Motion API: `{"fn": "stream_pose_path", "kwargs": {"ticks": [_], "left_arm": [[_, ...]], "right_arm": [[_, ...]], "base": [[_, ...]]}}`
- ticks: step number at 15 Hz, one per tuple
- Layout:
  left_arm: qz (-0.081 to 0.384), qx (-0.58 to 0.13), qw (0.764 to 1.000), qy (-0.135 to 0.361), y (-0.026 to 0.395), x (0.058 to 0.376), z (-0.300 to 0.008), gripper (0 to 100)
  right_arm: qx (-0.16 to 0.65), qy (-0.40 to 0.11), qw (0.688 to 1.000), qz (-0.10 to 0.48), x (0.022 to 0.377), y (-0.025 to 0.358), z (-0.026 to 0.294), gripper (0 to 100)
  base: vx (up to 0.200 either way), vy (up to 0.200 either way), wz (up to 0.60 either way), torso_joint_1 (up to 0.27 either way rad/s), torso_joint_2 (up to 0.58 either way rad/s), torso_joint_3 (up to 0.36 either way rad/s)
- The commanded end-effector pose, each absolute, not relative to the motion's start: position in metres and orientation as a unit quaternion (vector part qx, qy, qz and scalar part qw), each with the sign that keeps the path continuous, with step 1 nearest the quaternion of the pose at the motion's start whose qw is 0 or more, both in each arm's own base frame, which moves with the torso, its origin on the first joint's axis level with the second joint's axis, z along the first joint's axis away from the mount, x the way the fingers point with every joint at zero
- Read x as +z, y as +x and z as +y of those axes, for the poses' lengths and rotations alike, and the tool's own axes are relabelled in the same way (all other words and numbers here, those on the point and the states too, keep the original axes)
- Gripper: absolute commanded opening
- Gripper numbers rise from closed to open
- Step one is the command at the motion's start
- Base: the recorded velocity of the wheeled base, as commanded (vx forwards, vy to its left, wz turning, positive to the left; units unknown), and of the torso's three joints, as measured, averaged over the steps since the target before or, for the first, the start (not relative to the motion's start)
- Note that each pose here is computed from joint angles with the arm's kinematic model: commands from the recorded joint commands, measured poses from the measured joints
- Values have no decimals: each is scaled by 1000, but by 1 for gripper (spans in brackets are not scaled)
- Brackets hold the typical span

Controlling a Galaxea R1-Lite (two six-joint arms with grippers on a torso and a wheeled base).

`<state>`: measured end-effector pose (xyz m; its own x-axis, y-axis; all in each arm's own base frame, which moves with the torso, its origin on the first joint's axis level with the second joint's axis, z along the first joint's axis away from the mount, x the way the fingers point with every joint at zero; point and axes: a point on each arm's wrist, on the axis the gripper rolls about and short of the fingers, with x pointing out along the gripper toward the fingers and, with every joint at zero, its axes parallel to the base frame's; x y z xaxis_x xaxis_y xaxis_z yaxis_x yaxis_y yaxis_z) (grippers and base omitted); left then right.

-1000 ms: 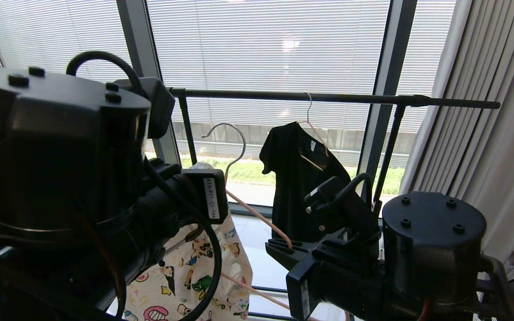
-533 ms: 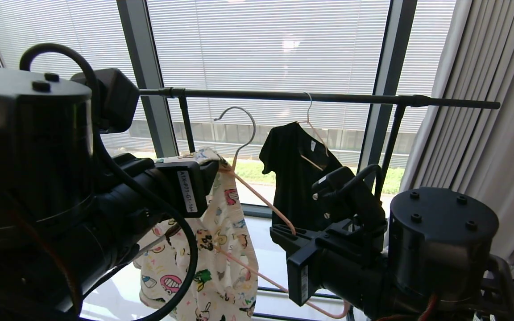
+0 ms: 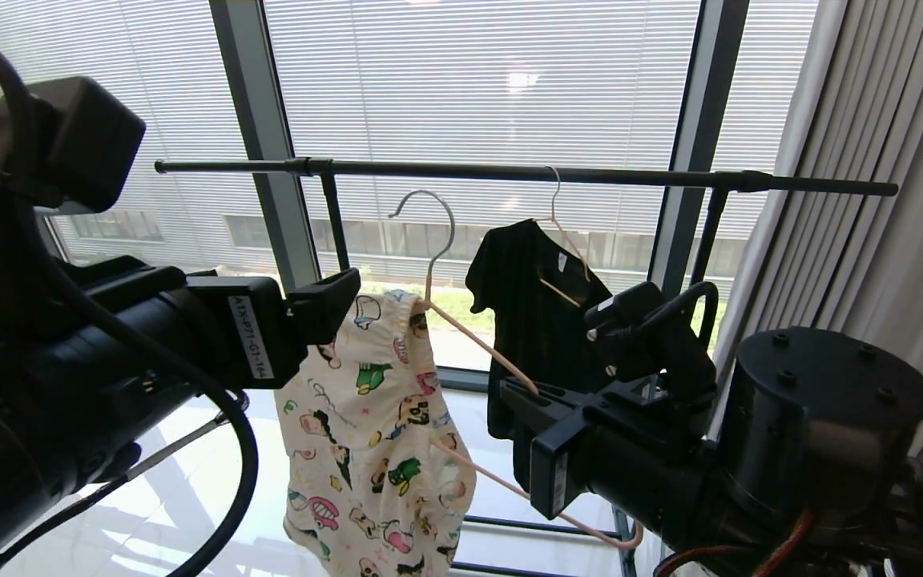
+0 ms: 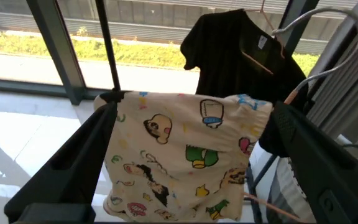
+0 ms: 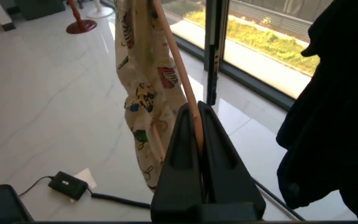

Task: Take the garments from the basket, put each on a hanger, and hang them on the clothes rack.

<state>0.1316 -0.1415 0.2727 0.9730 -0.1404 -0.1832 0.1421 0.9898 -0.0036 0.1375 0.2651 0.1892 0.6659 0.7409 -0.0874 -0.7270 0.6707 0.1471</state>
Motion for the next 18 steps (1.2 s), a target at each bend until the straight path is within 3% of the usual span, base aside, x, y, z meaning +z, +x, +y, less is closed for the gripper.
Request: {"fn": "stream_pose_path", "kwargs": {"ticks": [1,4,7,11,14,18], "left_arm": [[91,-70,993,19,122,266,-116,100],[99,-96,989,61,113,251,-88,100],[88,-216,962,145,99,235,-66,100],[110,-323,921,190,100,213,-72,100],[132,-349,902,218,104,198,-77,100],[134,-408,875,224,95,190,-86,100]], "right_arm": [[392,33,917,61,180,142,255,0],[386,12,922,36,171,142,233,0],[414,-10,910,19,168,139,198,0],[471,-62,880,-7,166,126,178,0],[504,-100,858,-19,159,115,167,0],[551,-100,828,-34,162,93,178,0]], "base": [[0,0,0,0,0,0],[0,0,0,0,0,0],[0,0,0,0,0,0],[0,0,0,0,0,0],[0,0,0,0,0,0],[0,0,0,0,0,0]]}}
